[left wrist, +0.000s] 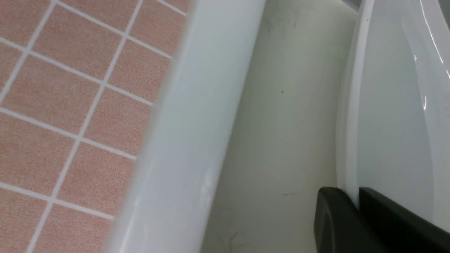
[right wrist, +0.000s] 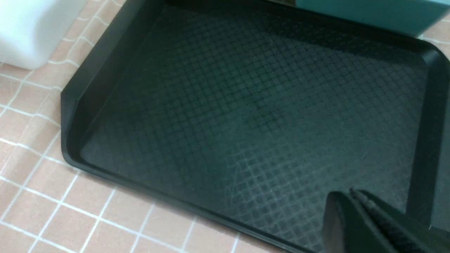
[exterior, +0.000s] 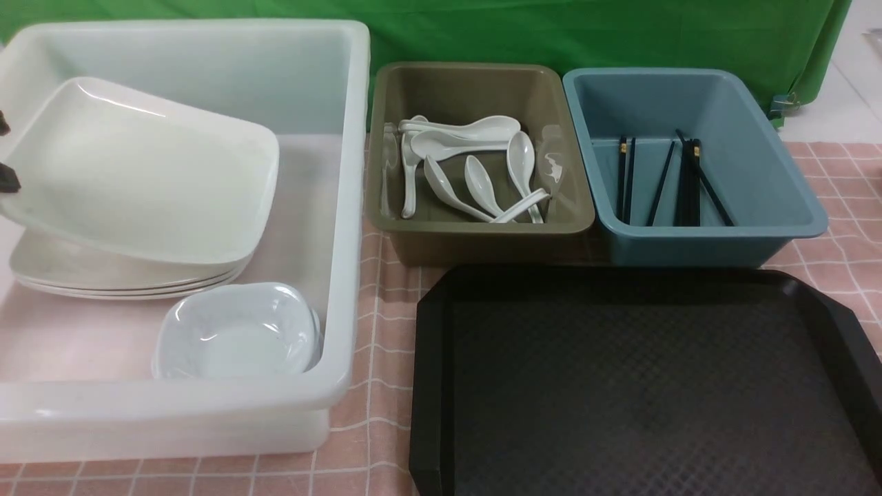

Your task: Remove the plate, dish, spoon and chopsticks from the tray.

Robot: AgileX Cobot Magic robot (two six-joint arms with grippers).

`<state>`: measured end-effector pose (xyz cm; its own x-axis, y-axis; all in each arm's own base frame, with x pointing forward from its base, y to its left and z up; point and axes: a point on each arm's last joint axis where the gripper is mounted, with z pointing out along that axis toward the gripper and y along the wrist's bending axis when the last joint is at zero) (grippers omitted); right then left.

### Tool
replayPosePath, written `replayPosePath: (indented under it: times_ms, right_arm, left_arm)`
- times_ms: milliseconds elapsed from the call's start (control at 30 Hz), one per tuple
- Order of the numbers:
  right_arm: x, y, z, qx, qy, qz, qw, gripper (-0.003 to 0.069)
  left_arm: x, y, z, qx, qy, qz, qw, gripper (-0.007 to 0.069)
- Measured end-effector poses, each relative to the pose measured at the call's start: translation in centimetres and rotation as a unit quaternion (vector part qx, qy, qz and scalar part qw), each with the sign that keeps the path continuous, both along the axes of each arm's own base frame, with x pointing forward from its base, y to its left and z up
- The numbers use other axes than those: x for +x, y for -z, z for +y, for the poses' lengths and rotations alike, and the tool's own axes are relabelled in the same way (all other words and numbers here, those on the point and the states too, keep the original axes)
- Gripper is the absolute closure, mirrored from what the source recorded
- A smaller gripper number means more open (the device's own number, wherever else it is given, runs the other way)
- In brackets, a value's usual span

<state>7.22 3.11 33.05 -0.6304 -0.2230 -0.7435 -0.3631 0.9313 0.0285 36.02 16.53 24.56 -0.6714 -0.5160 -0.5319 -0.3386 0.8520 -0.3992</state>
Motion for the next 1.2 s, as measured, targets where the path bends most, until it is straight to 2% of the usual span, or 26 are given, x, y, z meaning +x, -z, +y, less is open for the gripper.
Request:
replayPosePath:
  times_ms: [233, 400, 433, 500, 667, 733, 767, 800, 900, 967, 1033, 1167, 1200]
  right_arm:
    - [0.0, 0.0, 0.0, 0.001, 0.000, -0.002, 1.000, 0.0607]
    - [0.4, -0.5, 0.2, 0.014, -0.002, -0.031, 0.999, 0.0598]
    - [0.4, -0.5, 0.2, 0.014, -0.003, -0.033, 0.999, 0.0597]
    - [0.5, -0.7, 0.3, 0.020, -0.004, -0.047, 0.999, 0.0590]
    - [0.8, -1.0, 0.2, 0.014, -0.002, -0.068, 0.998, 0.0587]
    - [0.8, -1.0, 0.1, 0.006, -0.001, -0.072, 0.997, 0.0587]
    - [0.7, -1.3, -0.1, -0.005, 0.002, -0.072, 0.997, 0.0587]
    - [0.7, -1.3, -0.2, -0.006, 0.002, -0.072, 0.997, 0.0587]
    - [-0.2, -3.0, -1.0, -0.024, 0.012, -0.059, 0.998, 0.0614]
    - [-1.2, -4.3, -1.6, -0.036, 0.021, -0.045, 0.998, 0.0629]
    - [-2.0, -5.1, -2.1, -0.050, 0.024, -0.031, 0.998, 0.0629]
    - [-3.9, -5.0, -3.2, -0.054, 0.027, -0.027, 0.998, 0.0629]
    - [-3.9, -4.9, -3.2, -0.053, 0.025, -0.027, 0.998, 0.0629]
  left_arm:
    - [-0.1, 0.1, 0.1, 0.013, 0.005, 0.007, 1.000, 0.0537]
    - [-0.1, 0.2, 0.1, 0.015, 0.006, 0.010, 1.000, 0.0382]
    - [-0.1, 0.1, 0.1, 0.014, 0.007, 0.010, 1.000, 0.0376]
    - [-0.2, 0.1, 0.1, 0.007, 0.001, 0.021, 1.000, 0.0291]
    - [-0.1, -1.0, 0.0, -0.017, -0.006, 0.031, 0.999, 0.0239]
    - [0.0, -1.9, -0.2, -0.028, 0.005, 0.034, 0.999, 0.0256]
    - [0.1, -3.4, -0.5, -0.045, 0.018, 0.032, 0.998, 0.0309]
    - [0.1, -3.6, -0.6, -0.047, 0.021, 0.032, 0.998, 0.0317]
    - [0.5, -6.8, -2.7, -0.065, 0.067, 0.012, 0.996, 0.0480]
    - [0.9, -8.6, -5.5, -0.065, 0.115, 0.002, 0.991, 0.0580]
    - [1.0, -9.8, -8.6, -0.060, 0.161, -0.005, 0.985, 0.0616]
    - [0.7, -10.8, -15.8, -0.032, 0.269, 0.006, 0.963, 0.0631]
    - [0.7, -10.8, -16.2, -0.032, 0.274, 0.007, 0.961, 0.0631]
